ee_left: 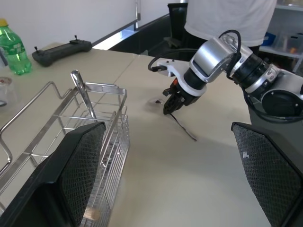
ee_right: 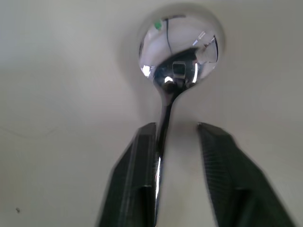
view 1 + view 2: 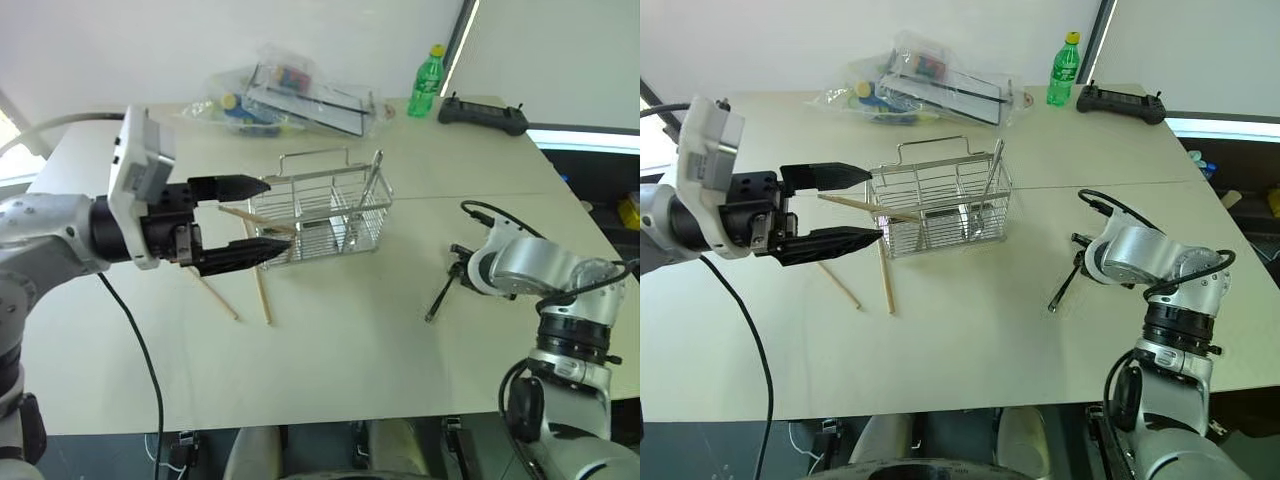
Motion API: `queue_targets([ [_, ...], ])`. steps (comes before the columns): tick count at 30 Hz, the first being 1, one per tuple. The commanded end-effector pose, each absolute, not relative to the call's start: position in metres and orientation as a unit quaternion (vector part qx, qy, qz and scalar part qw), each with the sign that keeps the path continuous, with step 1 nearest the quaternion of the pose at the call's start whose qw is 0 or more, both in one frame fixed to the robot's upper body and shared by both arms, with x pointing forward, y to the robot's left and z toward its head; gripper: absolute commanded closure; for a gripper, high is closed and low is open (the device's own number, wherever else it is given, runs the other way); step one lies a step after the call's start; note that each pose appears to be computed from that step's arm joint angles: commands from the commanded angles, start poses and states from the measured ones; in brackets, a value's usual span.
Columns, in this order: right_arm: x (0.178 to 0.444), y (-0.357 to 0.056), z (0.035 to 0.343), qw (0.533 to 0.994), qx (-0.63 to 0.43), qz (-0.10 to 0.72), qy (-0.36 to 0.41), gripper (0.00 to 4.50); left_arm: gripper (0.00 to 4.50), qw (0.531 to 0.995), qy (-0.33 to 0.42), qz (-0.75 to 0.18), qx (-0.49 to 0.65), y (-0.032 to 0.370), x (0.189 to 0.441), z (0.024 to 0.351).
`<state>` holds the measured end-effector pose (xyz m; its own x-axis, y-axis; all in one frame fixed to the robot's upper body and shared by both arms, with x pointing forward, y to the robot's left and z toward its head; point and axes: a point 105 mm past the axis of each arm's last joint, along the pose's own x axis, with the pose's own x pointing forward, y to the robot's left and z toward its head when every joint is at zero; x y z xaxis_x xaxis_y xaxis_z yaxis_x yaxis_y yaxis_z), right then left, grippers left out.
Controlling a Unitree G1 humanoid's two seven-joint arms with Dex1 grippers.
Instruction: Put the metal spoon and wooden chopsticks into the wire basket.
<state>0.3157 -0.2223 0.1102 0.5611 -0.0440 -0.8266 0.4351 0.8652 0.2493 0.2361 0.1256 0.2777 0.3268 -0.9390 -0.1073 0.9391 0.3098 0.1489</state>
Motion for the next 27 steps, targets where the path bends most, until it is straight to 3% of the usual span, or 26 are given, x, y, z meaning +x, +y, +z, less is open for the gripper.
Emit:
queue_targets([
  [1,0.312,-0.216,0.112,0.852,0.224,-0.137,0.454,4.46,0.00,0.805,-0.012,-0.583,0.108,0.125,0.231,0.285],
  [9,0.310,-0.225,0.113,0.859,0.206,-0.148,0.444,4.46,0.00,0.802,-0.005,-0.586,0.114,0.126,0.231,0.285],
  [12,0.315,-0.242,0.128,0.891,0.142,-0.158,0.402,4.46,0.00,0.802,-0.007,-0.586,0.116,0.126,0.232,0.285],
  [16,0.343,-0.266,0.204,0.968,0.002,-0.167,0.189,4.46,0.00,0.801,-0.010,-0.586,0.121,0.126,0.235,0.286],
  [19,0.351,-0.242,0.265,0.995,-0.034,-0.083,0.032,4.46,0.00,0.802,-0.013,-0.584,0.124,0.128,0.238,0.289],
  [27,0.348,-0.163,0.322,0.986,0.052,0.117,-0.110,4.46,0.00,0.809,-0.020,-0.574,0.130,0.132,0.245,0.291],
])
